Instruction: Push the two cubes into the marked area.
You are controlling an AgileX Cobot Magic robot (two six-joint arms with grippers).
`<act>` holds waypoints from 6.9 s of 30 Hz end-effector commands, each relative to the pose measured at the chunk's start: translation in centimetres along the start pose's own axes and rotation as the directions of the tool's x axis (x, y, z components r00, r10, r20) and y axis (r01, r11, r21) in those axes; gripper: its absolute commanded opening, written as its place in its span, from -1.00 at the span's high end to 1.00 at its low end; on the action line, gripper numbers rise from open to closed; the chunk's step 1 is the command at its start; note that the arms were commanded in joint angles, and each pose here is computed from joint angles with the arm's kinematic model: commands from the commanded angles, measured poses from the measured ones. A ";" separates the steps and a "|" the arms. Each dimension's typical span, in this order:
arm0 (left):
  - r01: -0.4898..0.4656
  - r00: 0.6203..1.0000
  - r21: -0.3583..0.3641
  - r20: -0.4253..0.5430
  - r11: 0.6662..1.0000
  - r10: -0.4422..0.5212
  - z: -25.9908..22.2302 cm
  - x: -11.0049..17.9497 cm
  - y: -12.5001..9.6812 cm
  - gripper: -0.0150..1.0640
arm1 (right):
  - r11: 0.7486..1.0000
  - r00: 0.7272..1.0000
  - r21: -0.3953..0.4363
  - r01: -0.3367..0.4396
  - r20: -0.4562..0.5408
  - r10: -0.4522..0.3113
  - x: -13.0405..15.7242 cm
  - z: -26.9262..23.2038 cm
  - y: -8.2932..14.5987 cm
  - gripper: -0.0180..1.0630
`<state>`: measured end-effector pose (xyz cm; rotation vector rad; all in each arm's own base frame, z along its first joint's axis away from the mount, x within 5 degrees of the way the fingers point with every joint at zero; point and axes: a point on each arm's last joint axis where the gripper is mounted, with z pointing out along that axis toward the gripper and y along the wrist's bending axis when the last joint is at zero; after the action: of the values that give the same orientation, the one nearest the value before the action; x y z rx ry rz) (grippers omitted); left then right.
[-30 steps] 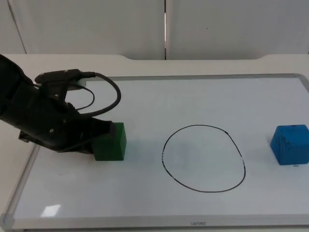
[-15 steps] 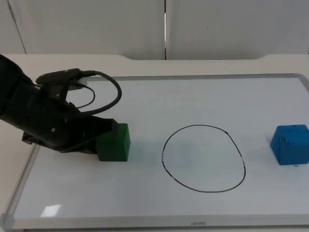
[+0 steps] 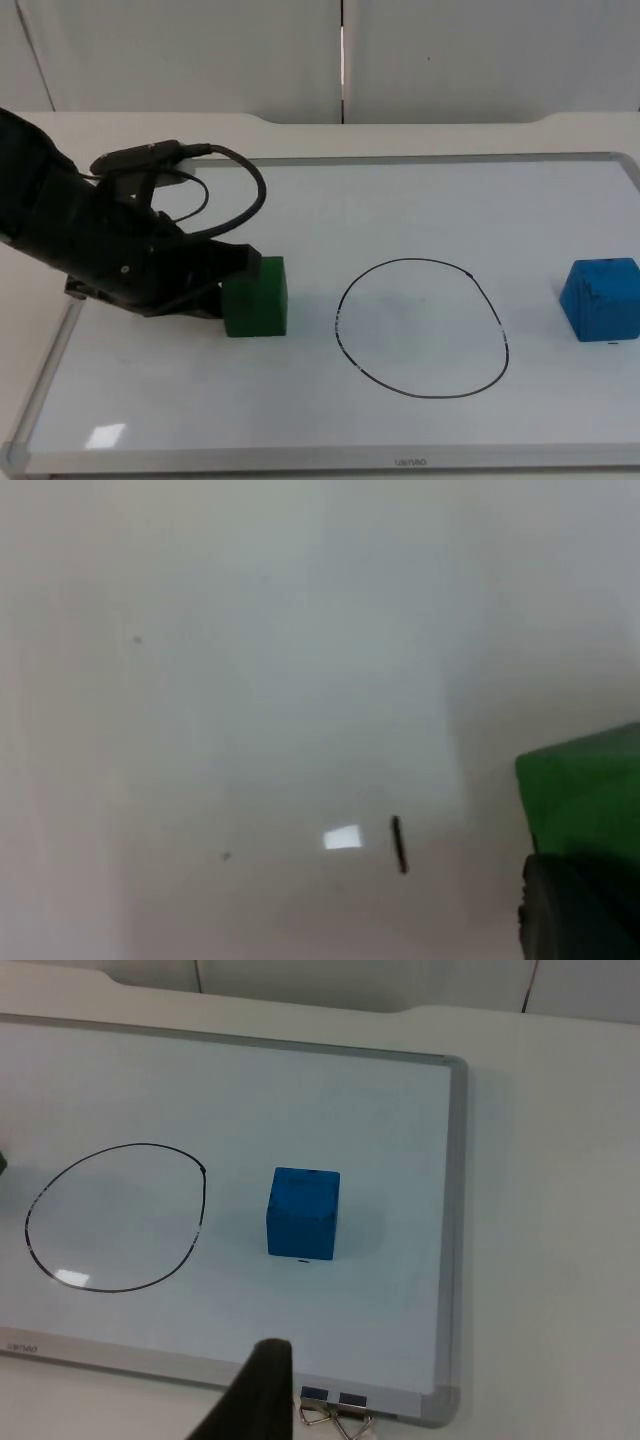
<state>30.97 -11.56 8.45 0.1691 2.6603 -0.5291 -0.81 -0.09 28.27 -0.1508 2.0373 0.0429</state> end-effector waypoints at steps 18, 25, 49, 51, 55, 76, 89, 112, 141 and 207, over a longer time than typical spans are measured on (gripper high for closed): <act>-0.017 1.000 0.062 0.022 0.998 0.016 0.2 -0.7 -1.8 0.98 | 1.000 1.000 0.003 0.001 -0.005 -0.001 0.2 0.2 0.0 -0.98; -0.027 1.000 0.070 0.017 0.997 0.026 0.3 -0.6 -2.4 0.98 | 1.000 1.000 0.003 0.001 -0.005 -0.001 0.2 0.2 0.0 -0.98; -0.073 0.997 0.112 0.006 0.991 0.073 0.7 -0.1 -4.6 0.98 | 1.000 1.000 0.003 0.001 -0.005 -0.001 0.2 0.2 0.0 -0.98; -0.067 0.998 0.129 0.000 0.989 0.068 0.6 0.0 -4.7 0.98 | 1.000 1.000 0.003 0.001 -0.005 -0.001 0.2 0.2 0.0 -0.98; -0.070 0.997 0.126 0.000 0.990 0.071 0.7 0.0 -4.9 0.98 | 1.000 1.000 0.003 0.001 -0.005 -0.001 0.2 0.2 0.0 -0.98; -0.060 0.997 0.192 -0.042 0.980 0.069 0.7 0.6 -5.8 0.98 | 1.000 1.000 0.003 0.001 -0.005 -0.001 0.2 0.2 0.0 -0.98; -0.078 0.996 0.194 -0.024 0.978 0.084 1.0 0.8 -6.9 0.98 | 1.000 1.000 0.003 0.001 -0.005 -0.001 0.2 0.2 0.0 -0.98; -0.088 0.995 0.210 -0.027 0.974 0.096 1.6 1.0 -7.7 0.98 | 1.000 1.000 0.003 0.001 -0.005 -0.001 0.2 0.2 0.0 -0.98; -0.150 0.988 0.267 0.017 0.952 0.151 1.9 0.3 -8.9 0.98 | 1.000 1.000 0.003 0.001 -0.005 -0.001 0.2 0.2 0.0 -0.98; -0.493 0.699 -0.145 0.521 0.858 0.490 -37.7 17.6 -4.8 0.98 | 0.999 1.000 -0.041 -0.031 -0.004 0.031 0.2 0.2 0.4 -0.98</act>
<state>0.05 -0.78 34.45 0.6237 1.9343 -0.3356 -0.86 0.25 28.26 -0.1520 2.0396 0.0954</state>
